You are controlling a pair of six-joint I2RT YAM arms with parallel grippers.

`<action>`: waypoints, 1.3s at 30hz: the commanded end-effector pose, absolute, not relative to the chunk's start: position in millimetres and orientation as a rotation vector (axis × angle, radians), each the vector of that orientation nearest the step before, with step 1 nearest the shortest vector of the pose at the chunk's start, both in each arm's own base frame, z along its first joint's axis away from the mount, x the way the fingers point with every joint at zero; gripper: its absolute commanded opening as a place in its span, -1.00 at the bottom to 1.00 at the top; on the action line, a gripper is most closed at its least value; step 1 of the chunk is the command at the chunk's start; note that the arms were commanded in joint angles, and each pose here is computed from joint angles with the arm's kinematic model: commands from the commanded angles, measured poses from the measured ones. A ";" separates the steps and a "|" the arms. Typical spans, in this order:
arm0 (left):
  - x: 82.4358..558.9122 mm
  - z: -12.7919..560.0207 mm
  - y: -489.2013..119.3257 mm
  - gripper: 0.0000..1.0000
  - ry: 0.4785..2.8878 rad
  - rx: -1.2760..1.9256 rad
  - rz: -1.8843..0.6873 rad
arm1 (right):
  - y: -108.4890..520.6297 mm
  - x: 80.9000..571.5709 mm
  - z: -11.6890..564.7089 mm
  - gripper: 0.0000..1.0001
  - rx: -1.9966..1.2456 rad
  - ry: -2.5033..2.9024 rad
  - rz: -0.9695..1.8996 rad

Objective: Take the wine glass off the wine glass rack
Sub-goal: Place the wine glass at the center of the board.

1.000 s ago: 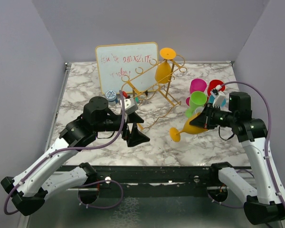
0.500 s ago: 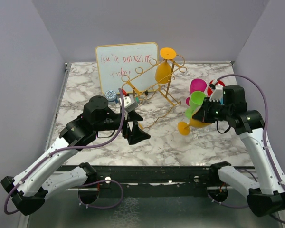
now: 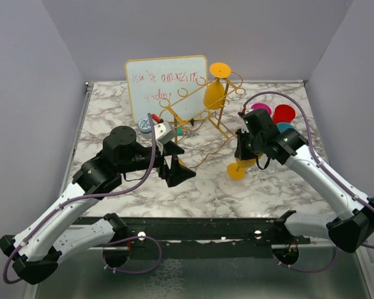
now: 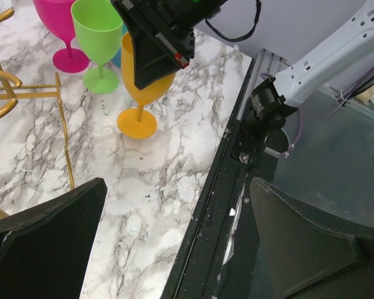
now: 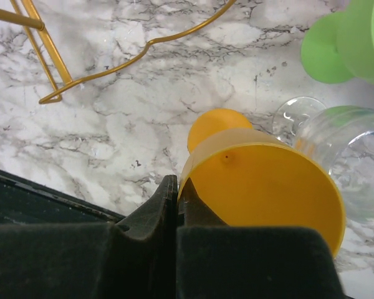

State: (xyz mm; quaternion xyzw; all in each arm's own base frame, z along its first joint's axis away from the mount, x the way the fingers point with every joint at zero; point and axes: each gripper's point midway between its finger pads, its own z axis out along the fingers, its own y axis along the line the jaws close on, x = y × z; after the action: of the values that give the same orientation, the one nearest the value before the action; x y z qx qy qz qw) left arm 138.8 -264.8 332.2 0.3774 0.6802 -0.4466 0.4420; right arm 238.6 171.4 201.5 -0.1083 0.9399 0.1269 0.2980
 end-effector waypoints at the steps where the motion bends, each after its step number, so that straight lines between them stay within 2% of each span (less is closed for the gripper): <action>1: 137.8 352.4 -253.2 0.98 1.652 0.868 -1.082 | 176.2 259.5 199.1 -0.99 -0.264 2.442 0.294; 12: 139.8 360.6 -249.2 0.98 1.648 0.832 -1.068 | 180.7 282.6 159.8 -0.98 -0.307 2.490 0.178; 21: 138.0 367.7 -245.5 0.98 1.634 0.822 -1.063 | 189.2 283.1 156.5 -0.70 -0.395 2.480 0.221; 27: 140.7 367.1 -245.4 0.98 1.650 0.818 -1.049 | 188.3 278.5 156.0 -0.40 -0.414 2.492 0.223; 35: 148.7 368.6 -245.9 0.98 1.677 0.810 -1.012 | 203.1 270.0 194.4 -0.14 -0.435 2.438 0.375; 39: 154.1 392.7 -249.6 0.98 1.634 0.849 -0.983 | 205.1 262.8 219.0 -0.07 -0.422 2.390 0.440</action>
State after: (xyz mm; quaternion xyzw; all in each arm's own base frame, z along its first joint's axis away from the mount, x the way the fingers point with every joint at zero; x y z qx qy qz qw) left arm 146.7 -251.2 366.3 0.3419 0.6876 -0.4253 0.4789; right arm 274.4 196.0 178.6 -0.1558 0.9321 0.1199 0.3041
